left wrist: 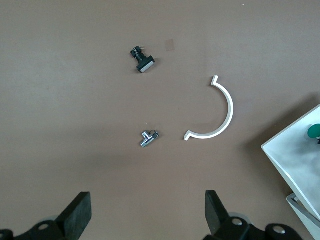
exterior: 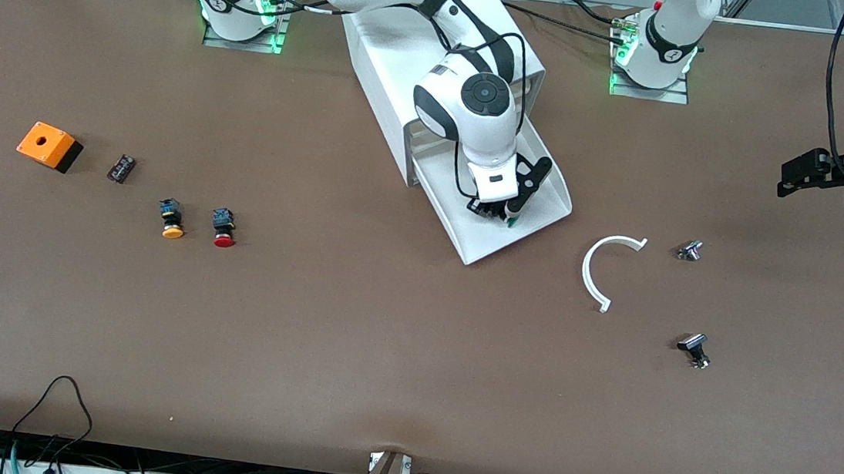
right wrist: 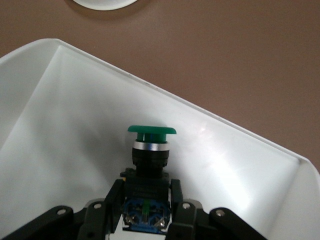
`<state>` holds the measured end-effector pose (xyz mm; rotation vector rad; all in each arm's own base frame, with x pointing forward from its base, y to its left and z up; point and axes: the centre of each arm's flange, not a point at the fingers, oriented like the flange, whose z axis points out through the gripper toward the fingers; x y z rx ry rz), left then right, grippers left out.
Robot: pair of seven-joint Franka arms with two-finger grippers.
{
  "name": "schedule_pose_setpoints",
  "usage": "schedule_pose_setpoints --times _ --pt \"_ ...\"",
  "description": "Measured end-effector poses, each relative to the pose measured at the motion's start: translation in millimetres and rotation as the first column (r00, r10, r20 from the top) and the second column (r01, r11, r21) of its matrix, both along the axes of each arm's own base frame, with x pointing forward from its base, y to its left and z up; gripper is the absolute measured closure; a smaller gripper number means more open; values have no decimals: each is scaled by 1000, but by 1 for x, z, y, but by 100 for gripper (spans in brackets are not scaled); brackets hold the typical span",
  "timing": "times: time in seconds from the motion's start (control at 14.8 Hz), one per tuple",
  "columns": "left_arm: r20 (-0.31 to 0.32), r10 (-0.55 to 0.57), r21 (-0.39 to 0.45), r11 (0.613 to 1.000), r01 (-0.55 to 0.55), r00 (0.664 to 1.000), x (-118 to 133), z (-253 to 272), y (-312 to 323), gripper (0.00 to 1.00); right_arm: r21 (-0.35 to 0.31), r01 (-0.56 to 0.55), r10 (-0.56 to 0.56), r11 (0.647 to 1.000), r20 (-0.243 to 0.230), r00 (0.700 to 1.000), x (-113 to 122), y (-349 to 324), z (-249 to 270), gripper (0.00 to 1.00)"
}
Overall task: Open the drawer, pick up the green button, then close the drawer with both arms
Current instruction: 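Grasp the green push button inside the drawer with the right gripper, then lift the green button out with the right gripper while the left gripper reaches the drawer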
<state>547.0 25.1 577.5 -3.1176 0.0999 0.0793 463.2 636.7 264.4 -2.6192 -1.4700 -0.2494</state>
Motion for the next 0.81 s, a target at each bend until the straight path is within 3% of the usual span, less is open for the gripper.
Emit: schedule_pose_setpoints --times 0.41,0.81 --pt "-6 0 0 1000 0 1000 1 -3 0 0 26 -9 8 1000 29 1000 -1 7 35 58" --pt "-42 7 -2 1000 -7 999 7 -21 4 0 -20 35 -34 999 47 998 21 -27 120 58"
